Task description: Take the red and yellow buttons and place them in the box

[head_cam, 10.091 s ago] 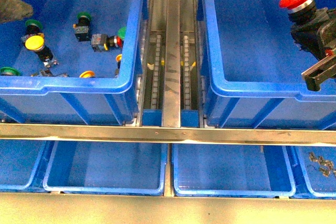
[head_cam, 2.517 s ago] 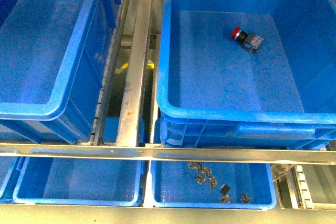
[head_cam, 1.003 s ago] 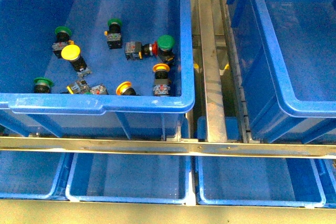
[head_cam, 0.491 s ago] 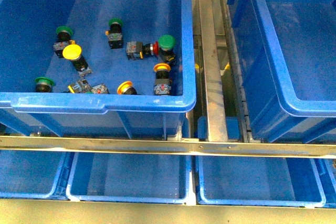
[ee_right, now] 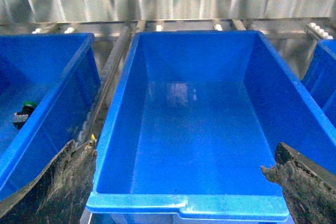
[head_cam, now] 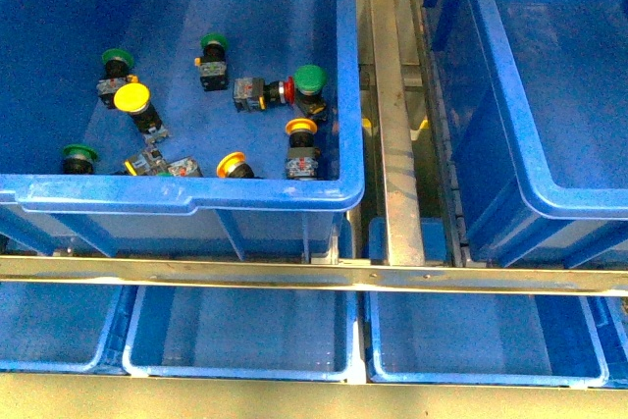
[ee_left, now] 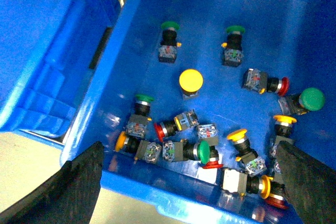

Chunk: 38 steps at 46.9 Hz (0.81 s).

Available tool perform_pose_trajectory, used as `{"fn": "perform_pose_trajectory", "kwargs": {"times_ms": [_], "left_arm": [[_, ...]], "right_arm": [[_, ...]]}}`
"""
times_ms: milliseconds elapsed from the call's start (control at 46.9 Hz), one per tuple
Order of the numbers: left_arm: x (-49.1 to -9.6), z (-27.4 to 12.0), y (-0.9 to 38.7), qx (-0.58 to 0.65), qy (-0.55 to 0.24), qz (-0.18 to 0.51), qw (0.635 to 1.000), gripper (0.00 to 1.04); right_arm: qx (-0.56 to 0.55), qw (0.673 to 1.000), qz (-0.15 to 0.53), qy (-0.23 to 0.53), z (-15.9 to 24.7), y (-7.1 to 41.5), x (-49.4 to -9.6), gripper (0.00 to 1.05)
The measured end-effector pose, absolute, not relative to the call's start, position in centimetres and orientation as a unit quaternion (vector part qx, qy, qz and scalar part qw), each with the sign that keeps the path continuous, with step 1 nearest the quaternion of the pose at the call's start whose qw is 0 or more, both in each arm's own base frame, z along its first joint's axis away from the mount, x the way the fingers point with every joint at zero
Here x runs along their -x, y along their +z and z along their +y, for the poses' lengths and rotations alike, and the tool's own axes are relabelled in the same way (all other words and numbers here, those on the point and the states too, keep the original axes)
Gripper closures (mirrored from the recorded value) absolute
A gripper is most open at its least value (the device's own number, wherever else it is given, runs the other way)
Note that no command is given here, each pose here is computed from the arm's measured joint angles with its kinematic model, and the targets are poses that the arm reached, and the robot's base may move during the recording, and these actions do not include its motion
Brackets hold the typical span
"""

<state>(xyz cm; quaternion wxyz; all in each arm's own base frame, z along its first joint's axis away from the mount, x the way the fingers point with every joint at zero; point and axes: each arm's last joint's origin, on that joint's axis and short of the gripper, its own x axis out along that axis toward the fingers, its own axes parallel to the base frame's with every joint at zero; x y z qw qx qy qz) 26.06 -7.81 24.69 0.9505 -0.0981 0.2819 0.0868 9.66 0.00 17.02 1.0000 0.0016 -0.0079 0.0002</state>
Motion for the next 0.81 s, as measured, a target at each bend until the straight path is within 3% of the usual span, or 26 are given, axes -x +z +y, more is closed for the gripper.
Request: {"fn": "perform_pose_trajectory", "kwargs": {"times_ms": [363,811], "left_arm": [[-33.9,-6.7,16.8,0.093,0.069,0.381,0.917,0.08],[-41.0,-6.5,11.3,0.037,0.042,0.414,0.909,0.08]], "right_arm": [[-0.002,1.0,-0.008,0.0,0.0,17.0,-9.7,0.06],[-0.002,1.0,-0.008,0.0,0.0,17.0,-9.7,0.06]]}}
